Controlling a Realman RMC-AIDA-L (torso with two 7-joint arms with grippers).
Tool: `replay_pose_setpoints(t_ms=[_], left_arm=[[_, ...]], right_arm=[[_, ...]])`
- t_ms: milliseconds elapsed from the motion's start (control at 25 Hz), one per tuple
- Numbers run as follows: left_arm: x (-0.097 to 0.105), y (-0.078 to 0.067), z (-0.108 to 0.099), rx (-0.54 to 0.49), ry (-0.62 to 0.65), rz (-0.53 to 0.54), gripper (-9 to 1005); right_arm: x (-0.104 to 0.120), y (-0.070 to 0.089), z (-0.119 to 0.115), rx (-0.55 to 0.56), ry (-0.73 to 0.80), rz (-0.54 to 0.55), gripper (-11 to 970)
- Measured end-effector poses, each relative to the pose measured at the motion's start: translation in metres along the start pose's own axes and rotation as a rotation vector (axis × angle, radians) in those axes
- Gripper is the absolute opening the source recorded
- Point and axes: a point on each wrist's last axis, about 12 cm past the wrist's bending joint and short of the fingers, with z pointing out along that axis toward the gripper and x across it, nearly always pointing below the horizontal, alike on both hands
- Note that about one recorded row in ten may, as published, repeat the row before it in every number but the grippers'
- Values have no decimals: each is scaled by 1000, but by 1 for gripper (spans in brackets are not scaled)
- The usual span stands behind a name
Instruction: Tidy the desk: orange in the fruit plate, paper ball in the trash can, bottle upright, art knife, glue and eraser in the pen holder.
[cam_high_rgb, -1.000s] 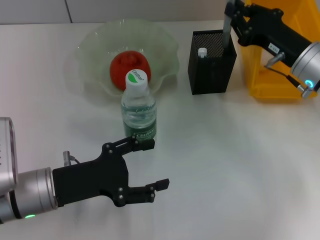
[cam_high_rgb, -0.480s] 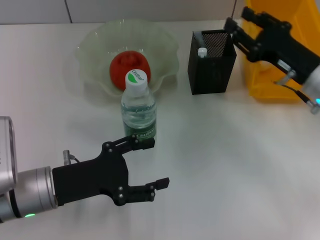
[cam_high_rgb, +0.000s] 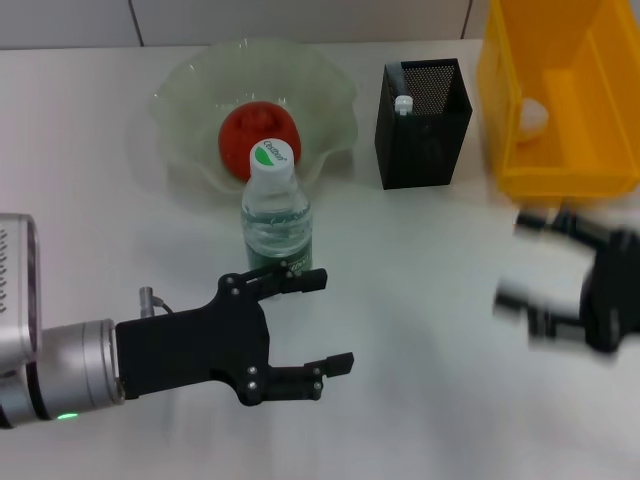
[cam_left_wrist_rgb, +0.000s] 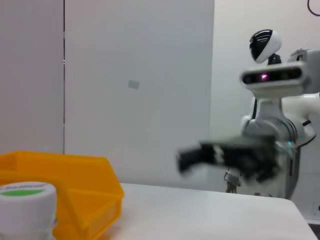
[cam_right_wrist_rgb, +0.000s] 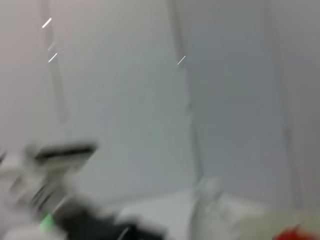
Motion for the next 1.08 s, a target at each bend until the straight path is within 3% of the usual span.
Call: replay_pose_setpoints(t_ms=[80, 200, 1080], left_arm=[[-1, 1, 1, 9, -1, 4, 859], [-4, 3, 6, 34, 0, -16, 859], [-3, 2, 7, 42, 1, -30, 859]], right_arm=[[4, 4, -1, -29, 34, -1, 838], [16, 10, 2, -62, 110, 9, 843], [25, 7, 5, -6, 111, 23, 843]])
